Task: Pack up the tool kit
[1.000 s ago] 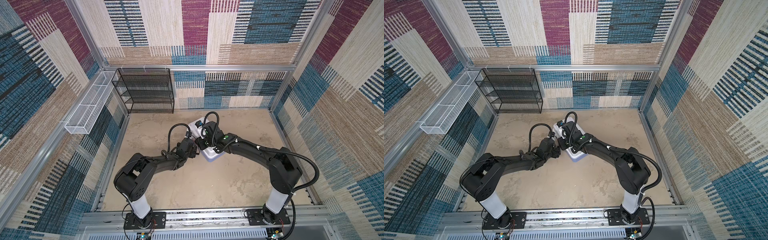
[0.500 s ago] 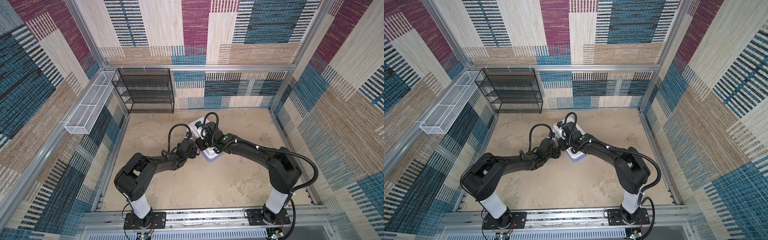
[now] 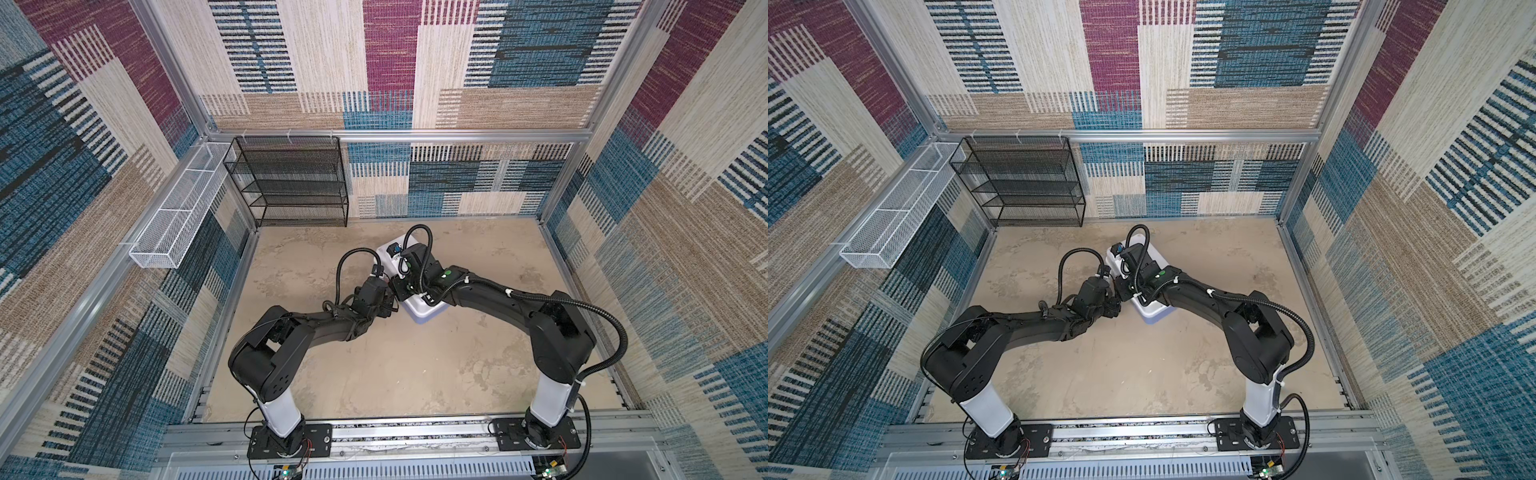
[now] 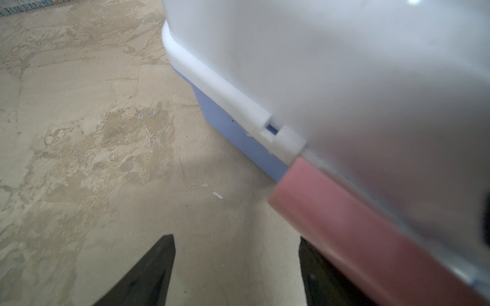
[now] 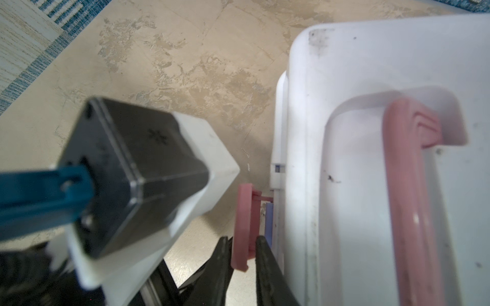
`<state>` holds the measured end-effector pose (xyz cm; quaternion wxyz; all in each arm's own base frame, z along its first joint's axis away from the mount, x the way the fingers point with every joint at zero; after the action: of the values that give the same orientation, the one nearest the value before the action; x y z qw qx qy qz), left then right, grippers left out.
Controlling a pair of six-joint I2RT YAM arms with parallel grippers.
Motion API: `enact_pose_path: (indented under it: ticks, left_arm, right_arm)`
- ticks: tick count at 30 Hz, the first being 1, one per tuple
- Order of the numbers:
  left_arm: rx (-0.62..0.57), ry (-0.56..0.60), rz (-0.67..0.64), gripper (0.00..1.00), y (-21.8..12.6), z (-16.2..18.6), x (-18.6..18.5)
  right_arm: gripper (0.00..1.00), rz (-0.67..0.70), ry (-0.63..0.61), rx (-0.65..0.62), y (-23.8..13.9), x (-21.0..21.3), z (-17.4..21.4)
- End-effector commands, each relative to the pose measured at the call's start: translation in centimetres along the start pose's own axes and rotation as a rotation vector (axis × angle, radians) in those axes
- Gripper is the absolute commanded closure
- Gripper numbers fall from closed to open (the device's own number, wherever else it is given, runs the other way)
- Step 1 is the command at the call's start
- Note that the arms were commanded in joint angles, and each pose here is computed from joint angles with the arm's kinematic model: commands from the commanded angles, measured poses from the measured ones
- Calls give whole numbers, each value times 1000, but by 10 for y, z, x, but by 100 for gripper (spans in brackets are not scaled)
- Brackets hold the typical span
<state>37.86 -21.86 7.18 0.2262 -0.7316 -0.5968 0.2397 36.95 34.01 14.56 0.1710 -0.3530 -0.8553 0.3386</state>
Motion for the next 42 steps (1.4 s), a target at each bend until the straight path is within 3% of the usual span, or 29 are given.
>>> enact_pose_path:
  ticks: [1,25,42]
  left_arm:
    - [-22,-25,1,23,0,-5,-1]
    - [-14,-25,-1,23,1,-1,0]
    - [-13,-26,1,23,2,-1,-1]
  right_arm:
    - [78,21,0,29,3,-3,6]
    - [88,52,3,103,12,-9,19]
    - [90,68,0,136,17,-12,25]
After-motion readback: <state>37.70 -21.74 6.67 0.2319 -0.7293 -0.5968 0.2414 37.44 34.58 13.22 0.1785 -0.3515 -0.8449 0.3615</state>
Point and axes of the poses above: each gripper's point midway between its finger pads, its own y axis out along the fingers, its own x axis along the line the jaws close on, z = x × y, the point moved 1 cm from there along -y, back along the fingers, and after that the axes turned 8 degrees about -y, right-handed, at the moved point
